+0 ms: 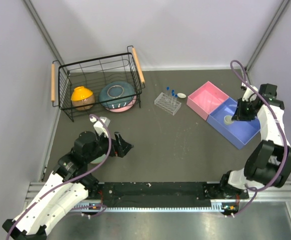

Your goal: Organize the chemistry lab equipment

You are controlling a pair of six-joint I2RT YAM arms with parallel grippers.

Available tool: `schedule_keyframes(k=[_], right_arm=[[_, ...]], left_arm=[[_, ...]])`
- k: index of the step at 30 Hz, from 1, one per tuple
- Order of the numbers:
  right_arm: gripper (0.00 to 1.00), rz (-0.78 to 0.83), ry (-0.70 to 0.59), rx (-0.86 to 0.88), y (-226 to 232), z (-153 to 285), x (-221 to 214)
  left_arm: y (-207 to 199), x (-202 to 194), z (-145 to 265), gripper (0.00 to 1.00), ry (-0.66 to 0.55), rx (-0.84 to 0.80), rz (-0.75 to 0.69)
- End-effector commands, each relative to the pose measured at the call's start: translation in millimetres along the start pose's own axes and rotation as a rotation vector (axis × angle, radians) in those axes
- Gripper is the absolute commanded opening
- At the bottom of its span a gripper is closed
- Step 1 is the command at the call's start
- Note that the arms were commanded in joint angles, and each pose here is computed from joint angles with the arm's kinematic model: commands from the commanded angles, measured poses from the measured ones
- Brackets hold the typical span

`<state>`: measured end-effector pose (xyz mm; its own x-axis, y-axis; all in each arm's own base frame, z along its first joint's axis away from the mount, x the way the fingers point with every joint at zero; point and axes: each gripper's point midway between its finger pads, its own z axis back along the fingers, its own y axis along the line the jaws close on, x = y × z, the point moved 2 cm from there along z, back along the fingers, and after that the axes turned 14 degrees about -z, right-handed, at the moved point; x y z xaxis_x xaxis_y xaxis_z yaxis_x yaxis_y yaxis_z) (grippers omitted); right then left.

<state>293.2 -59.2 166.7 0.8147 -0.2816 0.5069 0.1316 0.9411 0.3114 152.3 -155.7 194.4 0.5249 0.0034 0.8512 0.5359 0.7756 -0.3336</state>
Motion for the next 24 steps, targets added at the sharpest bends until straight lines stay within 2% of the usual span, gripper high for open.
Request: schedule_keyframes(k=[1,10,24], right_arm=[[0.02,0.009,-0.027,-0.032,-19,-17,24],[0.04,-0.024,0.046,-0.036,-35,-53,21],[0.10,-0.028,0.086,-0.043,-44,-70,11]], left_arm=[[-5,12,1,0.99,-0.057,-0.031,-0.028],[-6,13,2,0.99,-0.063,-0.034,-0.029],[-6,14,3,0.99,-0.067,-0.034,-0.030]])
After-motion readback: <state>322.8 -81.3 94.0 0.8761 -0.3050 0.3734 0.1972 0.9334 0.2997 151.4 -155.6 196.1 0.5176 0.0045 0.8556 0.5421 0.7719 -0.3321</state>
